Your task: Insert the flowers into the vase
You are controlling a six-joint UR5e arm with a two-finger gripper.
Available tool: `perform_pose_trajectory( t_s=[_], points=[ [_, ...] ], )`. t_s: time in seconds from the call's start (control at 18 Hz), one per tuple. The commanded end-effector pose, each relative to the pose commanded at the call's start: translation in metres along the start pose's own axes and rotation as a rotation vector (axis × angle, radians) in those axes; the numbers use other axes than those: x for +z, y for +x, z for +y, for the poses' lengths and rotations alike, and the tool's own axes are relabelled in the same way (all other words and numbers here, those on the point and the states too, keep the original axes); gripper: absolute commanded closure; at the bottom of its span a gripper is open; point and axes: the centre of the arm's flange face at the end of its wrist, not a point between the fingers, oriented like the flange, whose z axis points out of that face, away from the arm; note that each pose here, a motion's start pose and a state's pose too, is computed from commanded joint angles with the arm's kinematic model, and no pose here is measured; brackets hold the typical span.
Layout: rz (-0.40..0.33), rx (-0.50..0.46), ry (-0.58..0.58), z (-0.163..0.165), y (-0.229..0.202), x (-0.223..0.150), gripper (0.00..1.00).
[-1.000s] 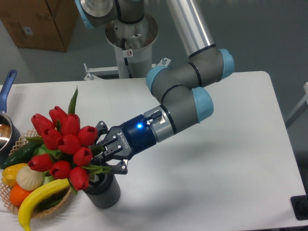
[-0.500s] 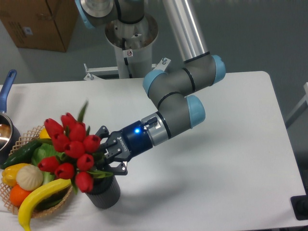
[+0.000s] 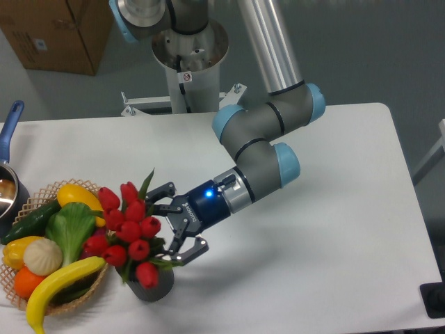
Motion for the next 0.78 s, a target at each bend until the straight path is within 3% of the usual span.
perform_pose_trajectory(
  t_s=[0.22,0.78],
  points=[
    [-0.026,-0.029,-0.128,-0.010,0.003,-0.008,0.00],
    [-0.078,-0.064,-0.180,-0.023,0.003,-0.032,0.00]
  ],
)
